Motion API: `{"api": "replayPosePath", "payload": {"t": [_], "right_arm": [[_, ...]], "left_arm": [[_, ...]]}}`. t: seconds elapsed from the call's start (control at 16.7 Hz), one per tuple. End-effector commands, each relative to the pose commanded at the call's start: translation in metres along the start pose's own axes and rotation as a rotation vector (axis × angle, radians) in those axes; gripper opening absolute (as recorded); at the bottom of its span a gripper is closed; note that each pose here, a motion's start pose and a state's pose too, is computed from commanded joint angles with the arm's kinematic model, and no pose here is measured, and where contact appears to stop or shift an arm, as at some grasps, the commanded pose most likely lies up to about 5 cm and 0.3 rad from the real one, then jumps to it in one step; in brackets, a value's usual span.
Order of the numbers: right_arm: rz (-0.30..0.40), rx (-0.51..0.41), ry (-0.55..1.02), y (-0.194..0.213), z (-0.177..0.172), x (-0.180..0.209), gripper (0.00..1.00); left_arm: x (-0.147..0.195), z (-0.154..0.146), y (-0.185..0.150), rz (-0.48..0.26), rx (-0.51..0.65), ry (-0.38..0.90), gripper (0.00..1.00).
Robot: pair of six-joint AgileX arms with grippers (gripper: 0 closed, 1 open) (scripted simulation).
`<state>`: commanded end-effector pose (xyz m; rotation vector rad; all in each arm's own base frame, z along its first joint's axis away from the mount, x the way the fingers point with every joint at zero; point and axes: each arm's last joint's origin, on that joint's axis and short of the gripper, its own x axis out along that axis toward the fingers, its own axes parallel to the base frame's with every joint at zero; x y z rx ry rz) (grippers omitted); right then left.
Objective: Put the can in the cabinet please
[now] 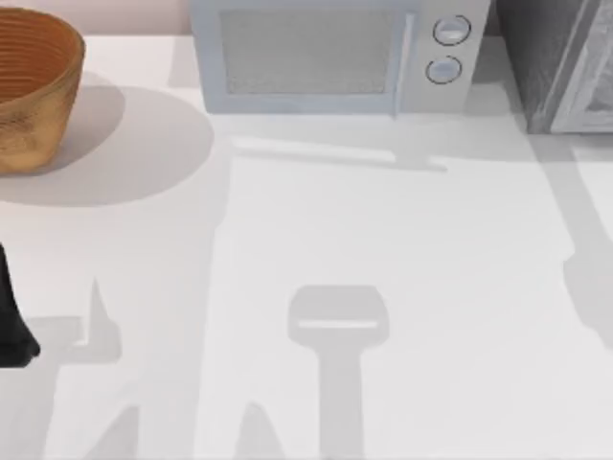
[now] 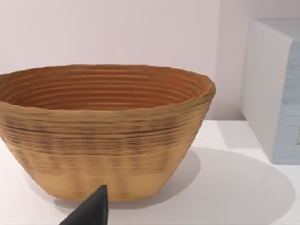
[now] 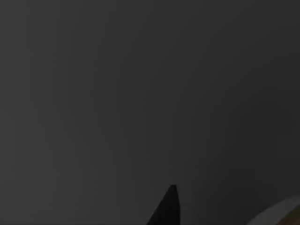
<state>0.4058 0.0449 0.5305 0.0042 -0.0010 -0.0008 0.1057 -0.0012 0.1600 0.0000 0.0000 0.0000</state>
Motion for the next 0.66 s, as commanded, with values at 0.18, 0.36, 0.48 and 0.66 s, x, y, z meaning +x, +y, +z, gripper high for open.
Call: {"api": "replayPosePath", "payload": {"t": [0.18,0.36,0.48,0.66], "right_arm": [[0.000,0.000,0.000,0.0000,0.0000,0.0000,0.83],[0.000,0.000,0.000,0.0000,0.0000,0.0000,1.00],[0.000,0.000,0.000,0.0000,0.0000,0.0000,1.00],[0.000,0.000,0.000,0.0000,0.0000,0.0000,1.00]], "left_arm": [[0.0000,0.0000,0.0000,0.000,0.000,0.000,1.00],[0.0000,0.0000,0.0000,0.000,0.000,0.000,1.00],[0.0000,0.0000,0.0000,0.000,0.000,0.000,1.00],[0.0000,0.0000,0.0000,0.000,0.000,0.000,1.00]]}}
